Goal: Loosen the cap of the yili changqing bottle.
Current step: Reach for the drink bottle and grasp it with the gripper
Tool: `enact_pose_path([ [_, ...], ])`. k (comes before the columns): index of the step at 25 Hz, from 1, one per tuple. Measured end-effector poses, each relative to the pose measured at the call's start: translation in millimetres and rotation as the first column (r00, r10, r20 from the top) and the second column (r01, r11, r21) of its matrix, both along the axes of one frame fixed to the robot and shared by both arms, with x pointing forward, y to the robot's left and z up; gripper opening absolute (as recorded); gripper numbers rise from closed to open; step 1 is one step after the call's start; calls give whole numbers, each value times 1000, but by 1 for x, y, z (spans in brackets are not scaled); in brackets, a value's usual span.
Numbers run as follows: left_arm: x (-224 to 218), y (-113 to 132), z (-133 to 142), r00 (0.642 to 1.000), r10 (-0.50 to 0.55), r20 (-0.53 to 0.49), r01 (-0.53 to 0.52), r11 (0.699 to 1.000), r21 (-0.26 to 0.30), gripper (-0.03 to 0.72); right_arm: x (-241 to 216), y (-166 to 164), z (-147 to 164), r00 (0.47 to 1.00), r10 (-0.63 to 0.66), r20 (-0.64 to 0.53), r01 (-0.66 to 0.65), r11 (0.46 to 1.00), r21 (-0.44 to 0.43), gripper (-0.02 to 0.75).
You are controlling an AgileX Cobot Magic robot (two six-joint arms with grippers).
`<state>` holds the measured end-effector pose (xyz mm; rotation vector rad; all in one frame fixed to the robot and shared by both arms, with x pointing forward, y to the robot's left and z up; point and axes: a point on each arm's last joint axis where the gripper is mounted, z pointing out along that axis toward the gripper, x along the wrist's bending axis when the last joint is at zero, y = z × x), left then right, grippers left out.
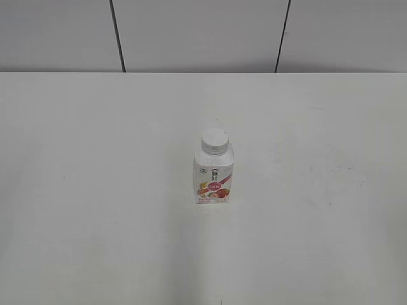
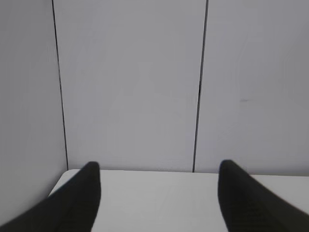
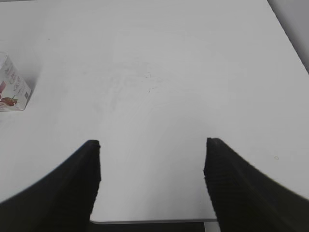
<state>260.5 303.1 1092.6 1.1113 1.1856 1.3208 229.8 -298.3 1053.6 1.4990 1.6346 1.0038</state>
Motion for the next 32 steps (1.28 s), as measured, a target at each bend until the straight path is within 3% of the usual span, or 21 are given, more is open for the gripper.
enact_pose_path([
  [6,12,1,7,999,0,47,0,1000,4,470,0,0,0,1000,1,0,-1,1000,1,533],
  [17,100,8,-8,999,0,-49,0,1000,-4,470,0,0,0,1000,1,0,-1,1000,2,533],
  [28,176,14,-48,992,4,-123,-6,1000,-18,470,0,0,0,1000,2,0,-2,1000,2,533],
  [32,195,11,-65,989,-42,-144,39,999,-18,470,0,0,0,1000,2,0,-2,1000,2,533],
])
